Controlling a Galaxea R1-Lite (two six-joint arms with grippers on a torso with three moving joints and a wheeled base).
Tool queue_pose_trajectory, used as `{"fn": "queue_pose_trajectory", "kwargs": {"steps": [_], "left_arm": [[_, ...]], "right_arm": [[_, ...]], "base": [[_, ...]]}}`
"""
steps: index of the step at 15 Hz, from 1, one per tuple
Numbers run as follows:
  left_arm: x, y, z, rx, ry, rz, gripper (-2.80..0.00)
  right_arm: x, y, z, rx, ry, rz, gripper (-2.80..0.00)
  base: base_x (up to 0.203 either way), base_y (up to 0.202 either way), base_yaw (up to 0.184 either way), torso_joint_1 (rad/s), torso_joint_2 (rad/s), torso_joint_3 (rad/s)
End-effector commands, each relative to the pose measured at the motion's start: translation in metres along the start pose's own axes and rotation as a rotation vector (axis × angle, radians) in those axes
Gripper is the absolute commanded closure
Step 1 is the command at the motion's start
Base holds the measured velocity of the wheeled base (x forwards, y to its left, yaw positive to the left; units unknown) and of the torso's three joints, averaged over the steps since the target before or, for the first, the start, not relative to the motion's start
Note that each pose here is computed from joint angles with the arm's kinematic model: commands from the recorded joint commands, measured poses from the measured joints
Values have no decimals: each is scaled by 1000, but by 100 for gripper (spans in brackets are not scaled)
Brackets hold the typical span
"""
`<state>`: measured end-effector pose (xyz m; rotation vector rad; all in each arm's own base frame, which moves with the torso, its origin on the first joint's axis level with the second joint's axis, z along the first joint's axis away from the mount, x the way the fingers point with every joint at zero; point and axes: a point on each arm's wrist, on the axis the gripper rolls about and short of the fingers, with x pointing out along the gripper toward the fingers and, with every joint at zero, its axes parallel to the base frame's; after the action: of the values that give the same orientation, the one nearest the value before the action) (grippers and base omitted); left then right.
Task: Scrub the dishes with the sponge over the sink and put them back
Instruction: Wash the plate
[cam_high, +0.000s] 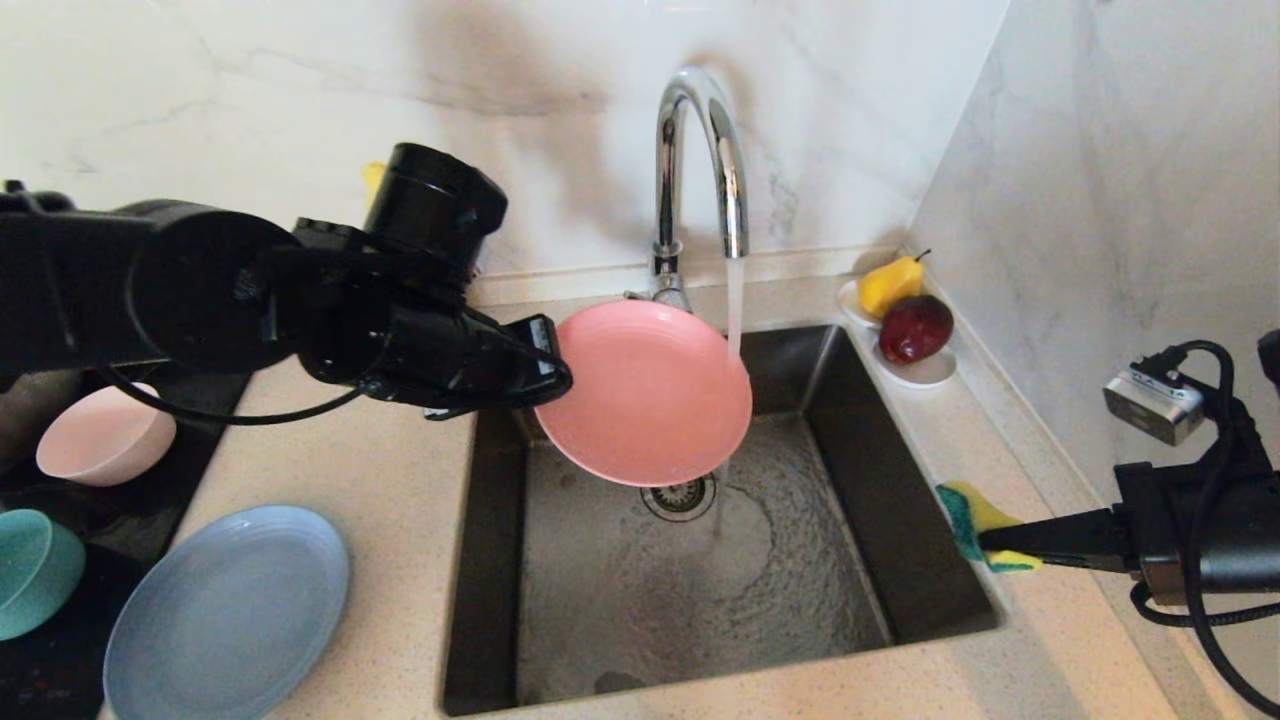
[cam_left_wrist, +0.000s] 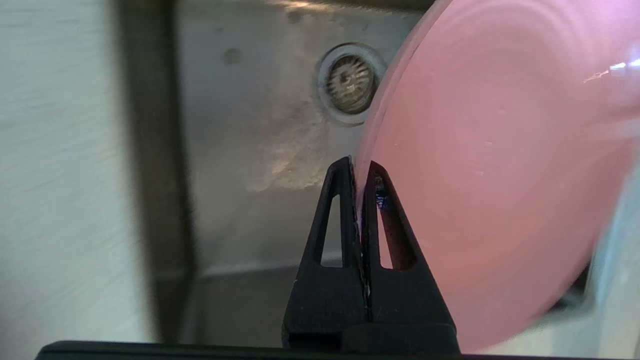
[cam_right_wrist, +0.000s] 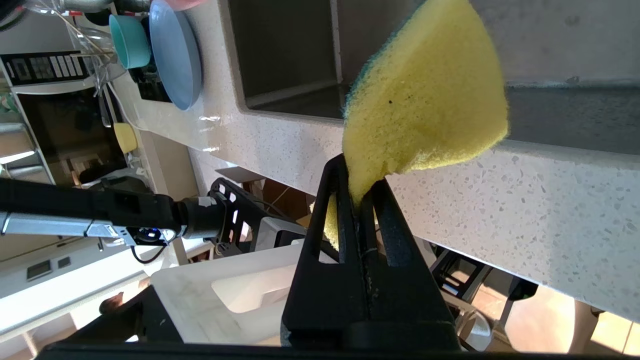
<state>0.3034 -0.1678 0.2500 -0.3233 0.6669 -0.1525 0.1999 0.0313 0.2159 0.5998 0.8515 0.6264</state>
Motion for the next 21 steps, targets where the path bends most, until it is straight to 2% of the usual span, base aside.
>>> {"fn": "queue_pose_trajectory", "kwargs": {"steps": [1,7,11,13,16,19,21], "left_arm": [[33,-9,-13,6,28,-7,0],[73,-52,-42,44,30,-98,0],[80,-55,-48,42,42,-81,0],[81,-49,-49,47,15,1,0],[84,-25,-43,100,-25,218,0],[78,-7,-26,162,-139,410,0],[65,-4,-15,192,-194,461,0]], "right_arm": [[-7,5,-5,-14,-16,11,0],[-11,6,-10,-18,-22,11,0],[-11,6,-11,-21,-24,13,0],[-11,6,-10,-21,-21,14,0],[-6,5,-9,-16,-8,14,0],[-2,2,-9,-11,5,12,0],[0,0,-8,-5,15,9,0]], "base": [[0,0,0,0,0,0],[0,0,0,0,0,0],[0,0,0,0,0,0],[0,0,0,0,0,0],[0,0,0,0,0,0],[0,0,0,0,0,0],[0,0,0,0,0,0]]}}
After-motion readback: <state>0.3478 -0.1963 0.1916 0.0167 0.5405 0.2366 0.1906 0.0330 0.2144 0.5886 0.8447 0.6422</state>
